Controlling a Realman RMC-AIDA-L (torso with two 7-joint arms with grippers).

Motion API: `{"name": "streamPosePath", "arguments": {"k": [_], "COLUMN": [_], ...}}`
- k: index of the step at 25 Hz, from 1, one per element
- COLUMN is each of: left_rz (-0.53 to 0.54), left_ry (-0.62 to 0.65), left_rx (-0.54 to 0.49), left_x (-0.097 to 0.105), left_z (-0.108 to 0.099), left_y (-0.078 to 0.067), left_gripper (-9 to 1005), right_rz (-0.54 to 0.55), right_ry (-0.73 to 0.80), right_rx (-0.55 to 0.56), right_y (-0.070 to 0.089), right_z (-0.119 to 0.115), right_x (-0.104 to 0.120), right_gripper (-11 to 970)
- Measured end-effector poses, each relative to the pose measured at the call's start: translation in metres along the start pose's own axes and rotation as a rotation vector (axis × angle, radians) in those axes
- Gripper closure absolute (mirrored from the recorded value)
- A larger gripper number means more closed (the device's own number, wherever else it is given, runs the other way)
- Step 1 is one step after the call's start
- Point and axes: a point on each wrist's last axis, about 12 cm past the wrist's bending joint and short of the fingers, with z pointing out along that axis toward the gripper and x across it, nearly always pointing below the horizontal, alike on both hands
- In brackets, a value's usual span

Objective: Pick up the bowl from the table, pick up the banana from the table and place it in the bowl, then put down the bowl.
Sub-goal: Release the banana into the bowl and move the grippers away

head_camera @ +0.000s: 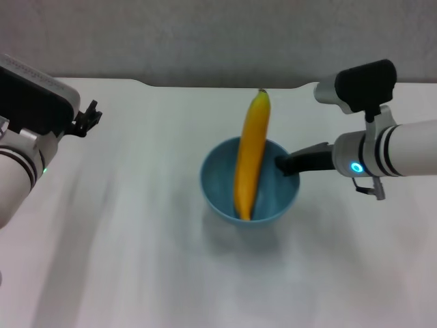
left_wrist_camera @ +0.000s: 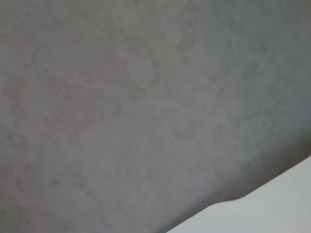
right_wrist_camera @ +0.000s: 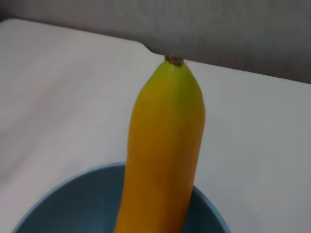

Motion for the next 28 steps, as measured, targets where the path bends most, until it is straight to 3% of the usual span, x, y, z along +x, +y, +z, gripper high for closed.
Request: {"name": "streamPosePath", "arguments": {"k": [11,28], "left_rz": [-0.041,-0.064], "left_ry": [0.010,0.018], "left_rx": [0.001,0.001], "left_x": [0.004,0.007], "left_z": [0.000,-0.001], "left_y": [0.000,0.000], "left_gripper": [165,165], "right_rz": [0.030,0.084], "right_ry": [0.061,0.110], "right_rx": [-0.059,-0.070], "right_y": [0.013,0.015], "right_z": [0.009,0.010], "right_x": [0.022,0.036], "right_gripper": [923,920]}}
